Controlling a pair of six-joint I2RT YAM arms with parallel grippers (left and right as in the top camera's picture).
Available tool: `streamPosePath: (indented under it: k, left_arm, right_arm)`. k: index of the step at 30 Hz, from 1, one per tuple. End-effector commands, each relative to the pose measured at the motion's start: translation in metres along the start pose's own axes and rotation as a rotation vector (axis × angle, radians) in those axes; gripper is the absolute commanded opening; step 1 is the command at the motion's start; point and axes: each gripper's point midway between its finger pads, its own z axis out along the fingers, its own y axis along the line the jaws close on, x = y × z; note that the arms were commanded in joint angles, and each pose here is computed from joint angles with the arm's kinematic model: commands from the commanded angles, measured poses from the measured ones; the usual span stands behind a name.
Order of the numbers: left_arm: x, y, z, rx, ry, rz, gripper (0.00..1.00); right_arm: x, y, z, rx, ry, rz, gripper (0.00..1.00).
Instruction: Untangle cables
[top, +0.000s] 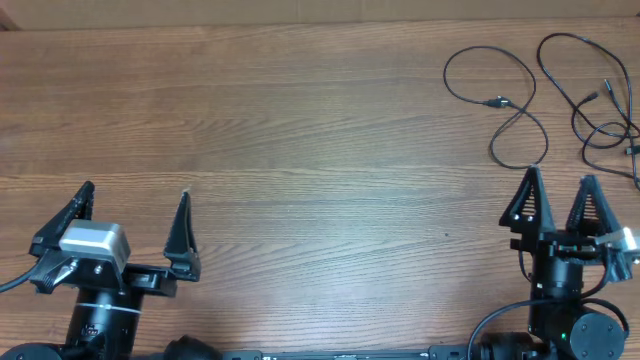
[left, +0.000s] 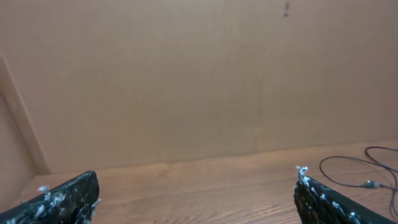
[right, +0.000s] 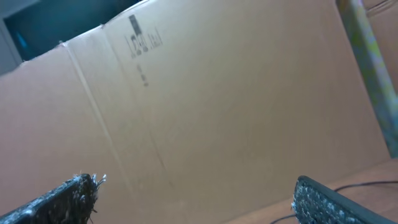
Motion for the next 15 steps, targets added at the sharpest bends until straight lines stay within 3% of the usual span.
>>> streamPosePath:
  k: [1, 15]
  left_arm:
    - [-0.001, 0.008, 0.001, -0.051, 0.0, 0.018, 1.0]
    - [0.0, 0.009, 0.001, -0.053, 0.0, 0.018, 1.0]
  right_arm:
    - [0.015, -0.014, 0.0, 0.046, 0.014, 0.009, 1.0]
    - [0.064, -0.032, -0.003, 0.03, 0.023, 0.04, 1.0]
